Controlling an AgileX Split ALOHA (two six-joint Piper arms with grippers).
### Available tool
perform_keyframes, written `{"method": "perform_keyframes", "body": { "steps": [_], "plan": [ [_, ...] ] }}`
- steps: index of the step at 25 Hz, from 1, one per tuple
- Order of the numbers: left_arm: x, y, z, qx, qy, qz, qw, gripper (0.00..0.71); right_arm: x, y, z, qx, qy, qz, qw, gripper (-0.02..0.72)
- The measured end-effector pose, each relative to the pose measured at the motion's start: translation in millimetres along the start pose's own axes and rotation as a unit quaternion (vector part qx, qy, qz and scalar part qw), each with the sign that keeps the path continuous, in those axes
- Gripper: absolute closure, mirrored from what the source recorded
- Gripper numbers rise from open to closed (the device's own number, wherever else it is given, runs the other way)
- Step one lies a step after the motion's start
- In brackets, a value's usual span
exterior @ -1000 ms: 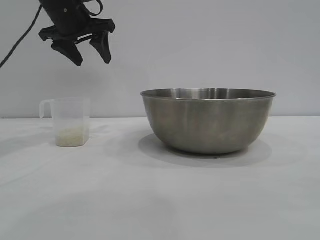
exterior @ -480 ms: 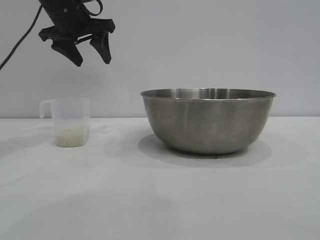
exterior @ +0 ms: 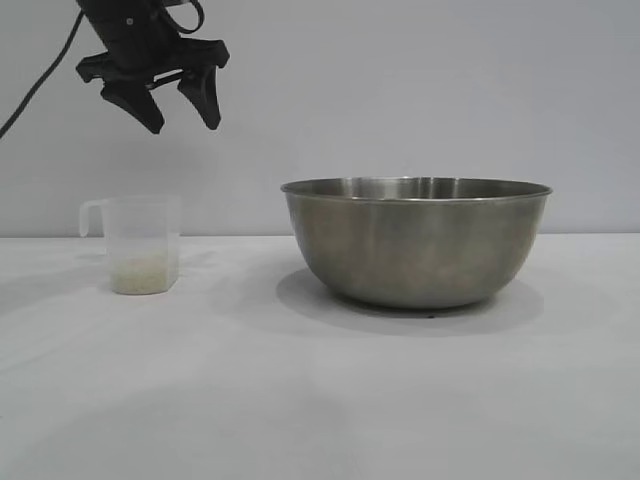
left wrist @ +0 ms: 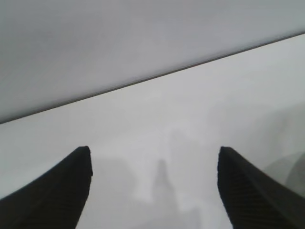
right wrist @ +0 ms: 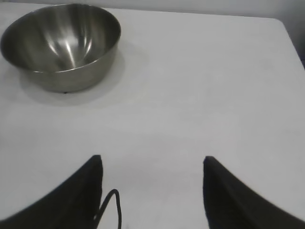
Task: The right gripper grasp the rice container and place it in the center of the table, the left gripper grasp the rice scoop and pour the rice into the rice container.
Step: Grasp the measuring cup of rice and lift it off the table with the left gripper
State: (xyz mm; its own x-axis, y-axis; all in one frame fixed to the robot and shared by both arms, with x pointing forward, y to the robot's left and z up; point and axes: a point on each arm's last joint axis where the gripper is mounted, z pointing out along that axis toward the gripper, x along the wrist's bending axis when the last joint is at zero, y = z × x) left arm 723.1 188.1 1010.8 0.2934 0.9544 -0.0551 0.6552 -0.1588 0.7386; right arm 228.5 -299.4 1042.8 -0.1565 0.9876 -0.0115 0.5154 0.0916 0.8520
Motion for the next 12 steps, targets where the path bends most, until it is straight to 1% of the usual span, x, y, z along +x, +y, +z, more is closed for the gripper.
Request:
{"method": "perform_keyframes", "body": {
  "steps": [6,8,12],
  "plan": [
    [-0.9,0,-4,0.011,-0.003,0.001,1.000,0.224,0,0,0,-0.001,-0.001,0.002,1.000,0.269],
    [-1.4,3,-9,0.006,-0.003,0.002,1.000,0.224,0,0,0,-0.001,-0.001,0.002,1.000,0.269],
    [-3.2,15,-30,-0.017,-0.002,0.004,1.000,0.224,0,0,0,-0.001,-0.001,0.003,1.000,0.269]
  ]
}}
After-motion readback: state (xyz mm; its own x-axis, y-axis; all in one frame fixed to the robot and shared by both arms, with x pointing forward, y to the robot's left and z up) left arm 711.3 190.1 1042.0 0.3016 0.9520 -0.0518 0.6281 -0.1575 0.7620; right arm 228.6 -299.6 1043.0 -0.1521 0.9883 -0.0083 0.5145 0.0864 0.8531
